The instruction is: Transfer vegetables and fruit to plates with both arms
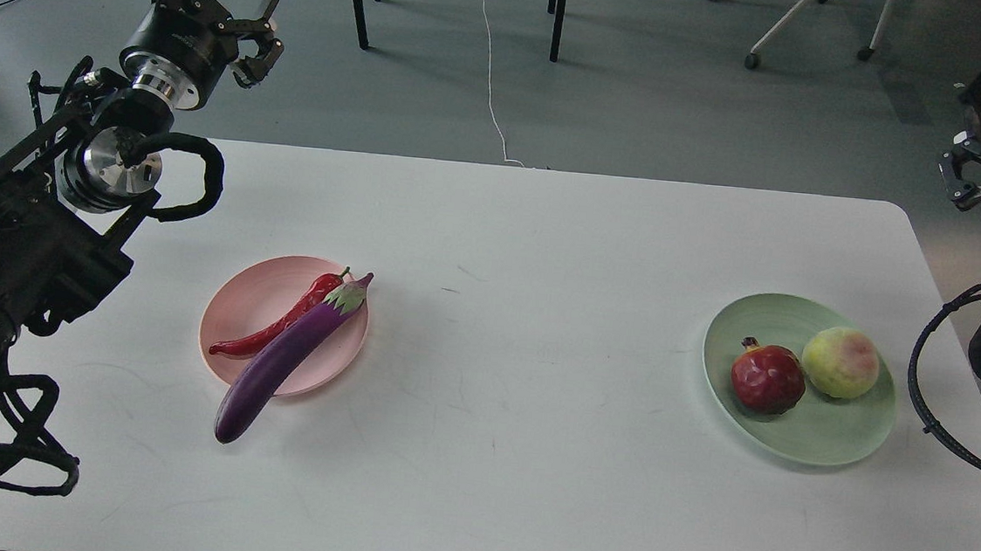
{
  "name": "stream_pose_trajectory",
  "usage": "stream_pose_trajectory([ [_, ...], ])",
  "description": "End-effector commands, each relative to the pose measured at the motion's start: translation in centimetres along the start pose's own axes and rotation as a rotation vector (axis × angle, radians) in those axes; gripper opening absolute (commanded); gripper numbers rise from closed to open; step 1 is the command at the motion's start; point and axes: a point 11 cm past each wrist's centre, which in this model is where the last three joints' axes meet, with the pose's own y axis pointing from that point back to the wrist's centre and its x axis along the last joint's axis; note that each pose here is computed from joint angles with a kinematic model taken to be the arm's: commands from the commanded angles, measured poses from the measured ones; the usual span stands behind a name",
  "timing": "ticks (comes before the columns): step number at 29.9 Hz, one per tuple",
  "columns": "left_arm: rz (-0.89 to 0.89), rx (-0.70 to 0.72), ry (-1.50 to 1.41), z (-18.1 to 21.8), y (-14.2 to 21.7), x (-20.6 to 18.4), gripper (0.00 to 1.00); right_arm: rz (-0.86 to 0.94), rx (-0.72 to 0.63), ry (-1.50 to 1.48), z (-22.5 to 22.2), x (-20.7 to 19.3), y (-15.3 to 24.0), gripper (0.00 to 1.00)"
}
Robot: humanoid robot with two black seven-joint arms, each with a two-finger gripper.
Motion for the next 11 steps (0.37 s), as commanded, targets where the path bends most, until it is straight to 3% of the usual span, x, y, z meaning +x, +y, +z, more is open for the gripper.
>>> stream_pose_trajectory([
  [1, 0.004, 0.003, 0.035, -1.0, 0.2, -0.1, 0.98, 0.000, -0.030, -0.035, 2.0, -0.4, 0.0, 0.99],
  [11, 0.015, -0.016, 0.009, 0.5, 0.4, 0.8, 0.98, -0.026, -0.034, -0.047, 2.7, -1.5, -0.4, 0.99],
])
